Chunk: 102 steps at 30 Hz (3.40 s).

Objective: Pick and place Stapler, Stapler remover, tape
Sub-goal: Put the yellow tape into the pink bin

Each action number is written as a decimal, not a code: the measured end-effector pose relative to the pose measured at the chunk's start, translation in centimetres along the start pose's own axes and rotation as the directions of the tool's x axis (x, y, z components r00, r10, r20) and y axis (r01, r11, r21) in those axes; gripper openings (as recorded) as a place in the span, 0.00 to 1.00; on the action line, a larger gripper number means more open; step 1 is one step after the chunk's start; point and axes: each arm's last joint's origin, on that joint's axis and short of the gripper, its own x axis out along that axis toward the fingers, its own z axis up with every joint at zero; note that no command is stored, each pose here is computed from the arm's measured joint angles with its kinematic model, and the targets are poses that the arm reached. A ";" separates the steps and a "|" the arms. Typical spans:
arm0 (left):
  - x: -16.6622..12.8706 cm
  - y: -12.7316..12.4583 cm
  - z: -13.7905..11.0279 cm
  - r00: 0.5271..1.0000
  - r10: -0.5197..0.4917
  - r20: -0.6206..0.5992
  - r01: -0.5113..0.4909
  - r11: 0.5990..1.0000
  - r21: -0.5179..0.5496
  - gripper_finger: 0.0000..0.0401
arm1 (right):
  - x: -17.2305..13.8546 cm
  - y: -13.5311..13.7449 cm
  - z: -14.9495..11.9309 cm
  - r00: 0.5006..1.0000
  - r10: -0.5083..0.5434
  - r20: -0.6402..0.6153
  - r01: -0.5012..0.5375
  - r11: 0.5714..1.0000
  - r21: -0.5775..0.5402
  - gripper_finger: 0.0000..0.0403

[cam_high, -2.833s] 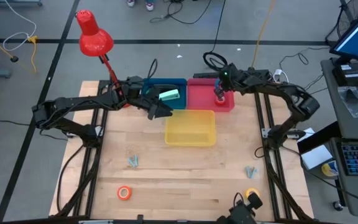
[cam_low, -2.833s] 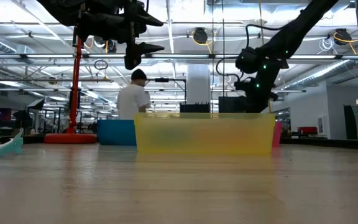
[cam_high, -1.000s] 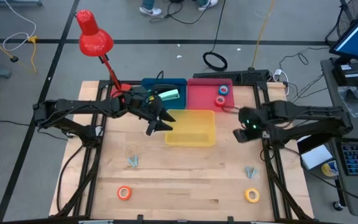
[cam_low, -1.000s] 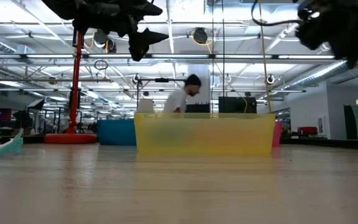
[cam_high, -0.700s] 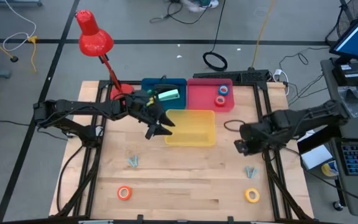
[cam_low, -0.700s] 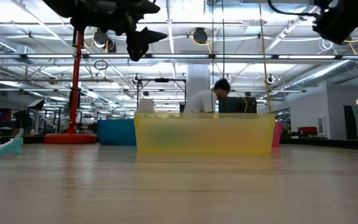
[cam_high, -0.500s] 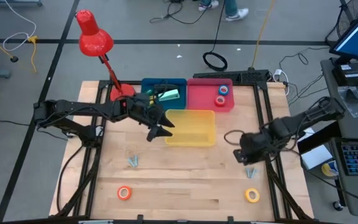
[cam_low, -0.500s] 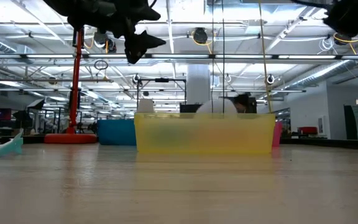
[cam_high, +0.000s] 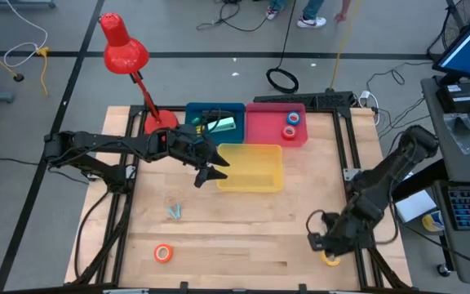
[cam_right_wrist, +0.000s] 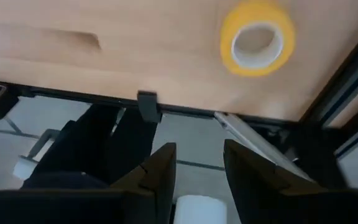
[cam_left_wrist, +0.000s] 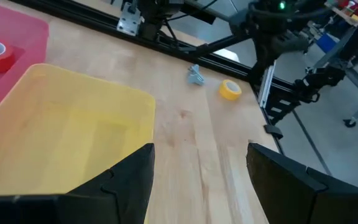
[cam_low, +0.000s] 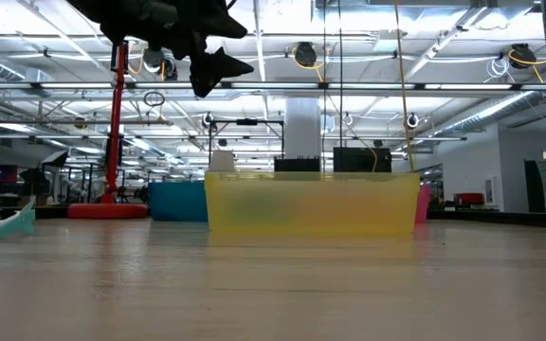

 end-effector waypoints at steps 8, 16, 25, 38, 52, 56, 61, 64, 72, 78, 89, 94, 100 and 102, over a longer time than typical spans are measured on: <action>0.0 0.0 0.0 1.000 0.000 0.001 0.000 1.000 0.012 0.63 | 4.6 0.6 -0.8 0.995 -0.003 0.095 0.002 1.000 0.007 0.31; 0.0 0.0 0.0 1.000 -0.001 0.000 0.001 1.000 0.000 0.63 | 6.6 0.6 -0.2 0.984 -0.068 0.165 0.064 0.998 0.030 0.31; 0.0 0.0 0.0 1.000 -0.002 0.000 0.002 1.000 -0.011 0.63 | 6.5 0.0 0.5 0.962 -0.135 0.237 0.124 0.990 0.062 0.31; 0.0 0.0 0.0 1.000 -0.005 -0.001 0.005 1.000 -0.002 0.63 | 8.3 -0.2 0.9 0.949 -0.191 0.249 0.179 0.981 0.073 0.31; 0.0 0.0 0.0 1.000 -0.005 -0.002 0.005 1.000 -0.007 0.63 | 10.9 -1.7 3.9 0.971 -0.158 0.181 0.151 0.987 0.052 0.31; 0.0 0.0 0.0 1.000 -0.005 -0.002 0.005 1.000 -0.011 0.63 | 11.3 -1.8 4.6 0.979 -0.143 0.143 0.138 0.989 0.048 0.24; 0.0 0.0 0.0 1.000 -0.004 -0.001 0.004 1.000 -0.012 0.63 | 11.3 -1.3 4.1 0.994 -0.067 0.090 0.067 0.998 0.001 0.07; 0.0 0.0 0.0 1.000 -0.005 0.000 0.005 1.000 -0.011 0.63 | 10.5 -0.3 2.9 0.999 0.052 -0.012 -0.053 0.997 -0.051 0.07; 0.0 0.0 0.1 1.000 -0.006 0.008 0.006 1.000 -0.012 0.63 | 6.9 1.9 0.7 0.855 0.513 -0.079 -0.518 0.836 -0.182 0.08; 0.1 -0.3 0.0 1.000 -0.015 0.006 0.016 0.999 -0.052 0.63 | 2.9 4.0 2.2 0.618 0.780 0.100 -0.700 0.604 -0.381 0.08; 0.8 -3.3 1.1 0.980 -0.132 0.151 0.114 0.986 0.123 0.63 | -5.1 9.7 6.8 0.195 0.980 0.024 -0.559 0.132 -0.819 0.08; 0.9 -4.1 1.6 0.966 -0.059 0.254 0.004 0.977 0.214 0.63 | -7.0 10.6 8.9 0.197 0.976 -0.089 -0.434 0.006 -0.901 0.08; 0.9 -4.2 1.8 0.948 0.044 0.316 -0.109 0.976 0.188 0.63 | -8.0 11.0 10.6 0.223 0.966 -0.130 -0.285 -0.063 -0.957 0.08; 0.9 -4.2 1.9 0.945 0.042 0.325 -0.108 0.976 0.189 0.63 | -8.4 11.0 11.3 0.211 0.972 -0.108 -0.253 -0.053 -0.966 0.08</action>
